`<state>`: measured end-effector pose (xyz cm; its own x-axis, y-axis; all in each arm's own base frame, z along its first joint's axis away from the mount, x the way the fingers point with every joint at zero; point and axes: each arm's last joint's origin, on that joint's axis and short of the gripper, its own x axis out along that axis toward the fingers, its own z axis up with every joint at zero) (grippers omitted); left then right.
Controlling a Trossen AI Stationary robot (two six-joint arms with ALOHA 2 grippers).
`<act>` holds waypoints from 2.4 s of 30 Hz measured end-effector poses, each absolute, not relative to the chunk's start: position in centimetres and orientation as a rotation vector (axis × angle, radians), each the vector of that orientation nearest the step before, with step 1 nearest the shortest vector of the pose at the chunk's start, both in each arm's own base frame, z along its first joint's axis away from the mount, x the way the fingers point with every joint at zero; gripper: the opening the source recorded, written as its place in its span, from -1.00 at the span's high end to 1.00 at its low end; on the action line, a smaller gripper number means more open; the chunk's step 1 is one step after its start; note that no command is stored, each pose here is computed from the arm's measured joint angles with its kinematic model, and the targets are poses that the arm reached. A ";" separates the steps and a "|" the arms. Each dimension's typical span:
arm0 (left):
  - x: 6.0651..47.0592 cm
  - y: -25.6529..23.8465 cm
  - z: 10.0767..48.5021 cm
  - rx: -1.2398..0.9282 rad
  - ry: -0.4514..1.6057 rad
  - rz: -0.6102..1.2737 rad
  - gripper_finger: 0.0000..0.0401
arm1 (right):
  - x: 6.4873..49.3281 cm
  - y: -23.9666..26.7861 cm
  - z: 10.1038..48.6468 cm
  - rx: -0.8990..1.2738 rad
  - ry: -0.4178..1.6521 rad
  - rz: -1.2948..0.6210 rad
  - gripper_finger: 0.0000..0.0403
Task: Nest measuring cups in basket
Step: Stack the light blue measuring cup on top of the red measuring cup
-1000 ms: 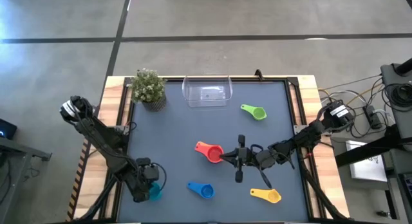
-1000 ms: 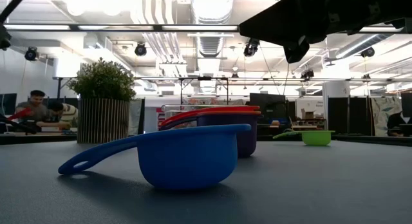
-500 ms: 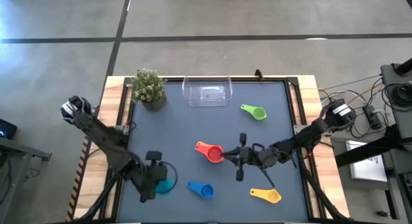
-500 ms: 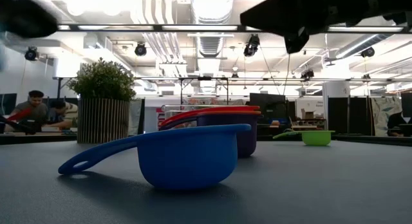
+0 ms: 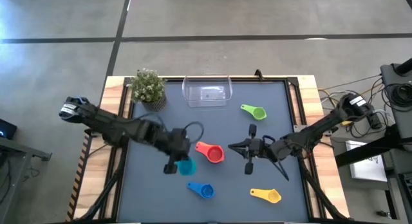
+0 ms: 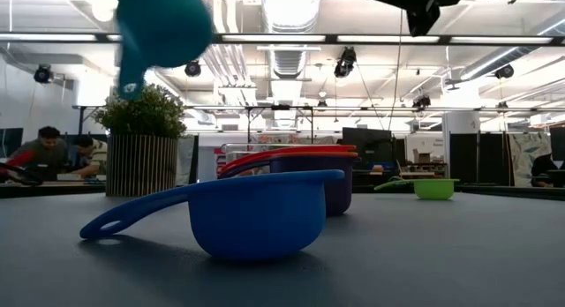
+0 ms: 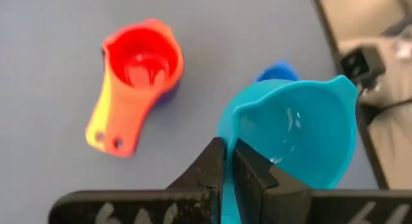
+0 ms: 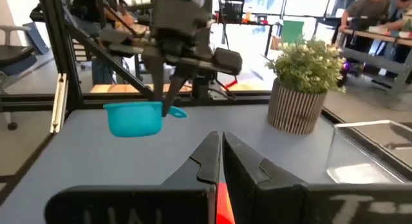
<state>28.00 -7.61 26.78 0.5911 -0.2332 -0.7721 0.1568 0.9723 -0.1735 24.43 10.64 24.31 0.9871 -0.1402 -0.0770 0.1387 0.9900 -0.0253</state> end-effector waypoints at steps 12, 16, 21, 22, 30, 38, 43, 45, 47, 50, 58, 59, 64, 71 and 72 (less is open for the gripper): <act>32.8 -3.9 24.1 -0.136 0.874 -0.248 1.00 | 23.6 9.8 25.1 -0.082 0.081 -0.308 0.96; 35.6 -3.6 23.1 -0.119 0.912 -0.245 1.00 | 23.4 9.6 25.4 -0.088 0.074 -0.322 0.96; 38.6 -3.5 22.7 -0.064 1.018 -0.219 1.00 | 23.3 9.6 25.5 -0.091 0.077 -0.321 0.96; 39.1 -3.4 22.9 -0.049 1.032 -0.200 1.00 | 23.3 9.6 25.5 -0.091 0.078 -0.320 0.96; 41.1 -2.4 23.3 -0.040 1.078 -0.144 1.00 | 23.2 9.6 25.4 -0.102 0.093 -0.320 0.96; 41.3 -2.2 21.8 -0.046 1.144 -0.150 0.90 | 23.2 9.5 25.3 -0.113 0.108 -0.320 0.96; 41.3 -2.3 21.6 -0.056 1.149 -0.165 0.81 | 23.2 9.5 25.2 -0.114 0.110 -0.320 0.96; 41.3 -2.3 21.6 -0.055 1.148 -0.166 0.76 | 23.2 9.5 25.2 -0.113 0.110 -0.320 0.96; 41.4 -2.3 21.6 -0.051 1.148 -0.169 0.70 | 23.2 9.5 25.2 -0.114 0.111 -0.320 0.96; 41.4 -2.3 21.7 -0.035 1.135 -0.179 0.61 | 23.2 9.5 25.2 -0.114 0.111 -0.320 0.96; 40.6 -2.3 23.4 -0.002 1.110 -0.199 0.40 | 23.2 9.5 25.2 -0.114 0.112 -0.320 0.96; 40.1 -2.2 24.1 0.006 1.114 -0.197 0.38 | 23.2 9.5 25.2 -0.107 0.113 -0.320 0.96; 36.6 -1.7 29.8 0.074 1.023 -0.076 0.36 | 23.2 9.6 24.5 -0.036 0.122 -0.308 0.96; 29.3 -2.1 35.6 0.046 0.637 -0.050 0.40 | 23.5 9.7 21.0 -0.002 0.156 -0.273 0.96; 28.3 -2.1 35.6 0.030 0.570 -0.051 0.40 | 23.7 9.8 20.4 -0.003 0.161 -0.259 0.96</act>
<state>28.27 -2.15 35.56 0.8406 -0.0397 -0.5402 0.0561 0.9983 0.0139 23.67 9.80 20.36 0.9538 -0.2557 -0.1577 0.2552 0.9666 -0.0239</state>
